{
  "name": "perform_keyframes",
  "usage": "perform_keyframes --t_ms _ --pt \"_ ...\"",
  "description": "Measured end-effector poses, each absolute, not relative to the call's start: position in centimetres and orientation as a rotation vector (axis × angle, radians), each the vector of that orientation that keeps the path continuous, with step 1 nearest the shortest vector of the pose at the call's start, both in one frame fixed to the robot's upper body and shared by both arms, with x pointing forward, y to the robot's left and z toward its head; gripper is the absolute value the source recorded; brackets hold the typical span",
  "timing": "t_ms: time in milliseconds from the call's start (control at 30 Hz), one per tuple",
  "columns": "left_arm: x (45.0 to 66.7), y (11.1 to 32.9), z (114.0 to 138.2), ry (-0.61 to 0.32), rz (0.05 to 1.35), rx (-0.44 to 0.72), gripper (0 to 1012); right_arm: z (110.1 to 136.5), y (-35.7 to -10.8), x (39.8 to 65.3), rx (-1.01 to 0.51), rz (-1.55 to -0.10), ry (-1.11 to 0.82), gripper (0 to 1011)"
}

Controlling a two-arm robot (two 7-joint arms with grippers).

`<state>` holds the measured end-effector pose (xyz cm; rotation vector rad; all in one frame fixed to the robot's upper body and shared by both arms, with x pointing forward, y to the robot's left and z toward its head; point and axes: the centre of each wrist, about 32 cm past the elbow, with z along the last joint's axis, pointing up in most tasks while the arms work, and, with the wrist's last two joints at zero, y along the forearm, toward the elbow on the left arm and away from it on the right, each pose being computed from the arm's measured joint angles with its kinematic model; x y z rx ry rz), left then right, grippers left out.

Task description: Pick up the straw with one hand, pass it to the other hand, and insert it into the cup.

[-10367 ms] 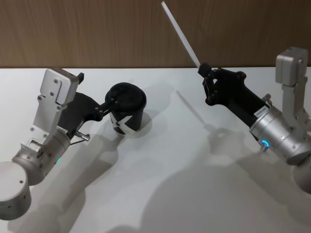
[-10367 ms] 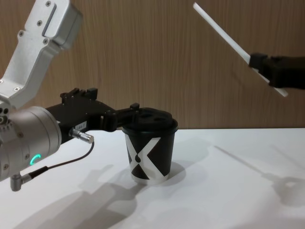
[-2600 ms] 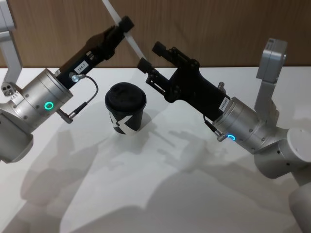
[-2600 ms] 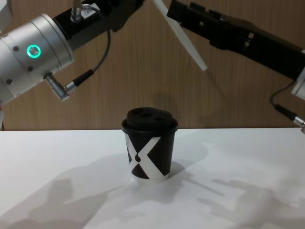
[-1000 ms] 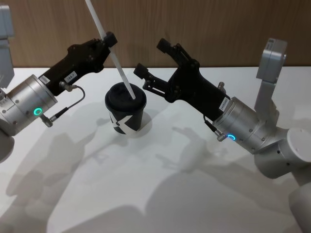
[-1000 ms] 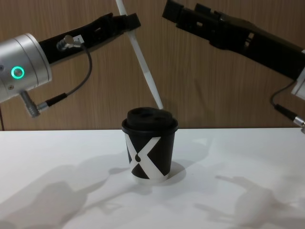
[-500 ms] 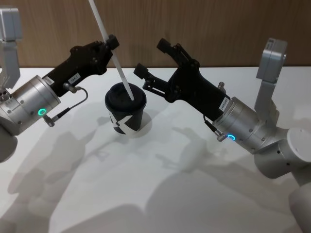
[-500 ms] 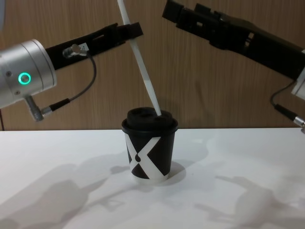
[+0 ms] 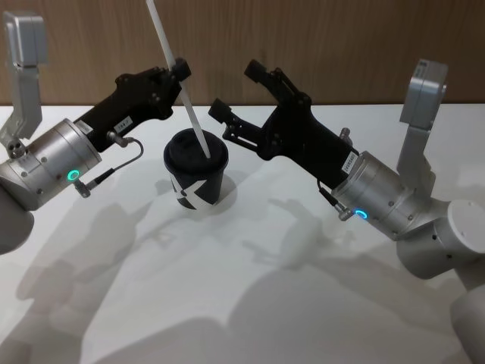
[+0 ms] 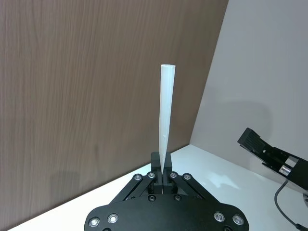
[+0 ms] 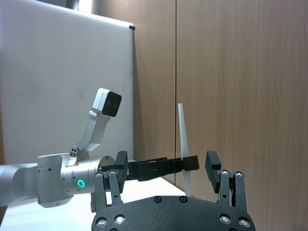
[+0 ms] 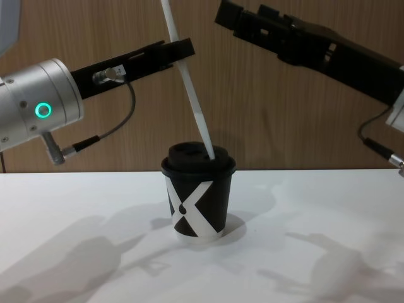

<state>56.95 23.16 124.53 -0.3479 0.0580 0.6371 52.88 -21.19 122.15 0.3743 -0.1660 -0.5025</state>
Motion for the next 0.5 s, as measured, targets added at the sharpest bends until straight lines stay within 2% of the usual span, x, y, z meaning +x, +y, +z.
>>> perform_keyframes --t_ms 500 --pt "57.28 22.43 124.36 0.026 0.639 -0.306 2 122.15 -21.19 52.88 0.374 -0.502 -0.166 1001"
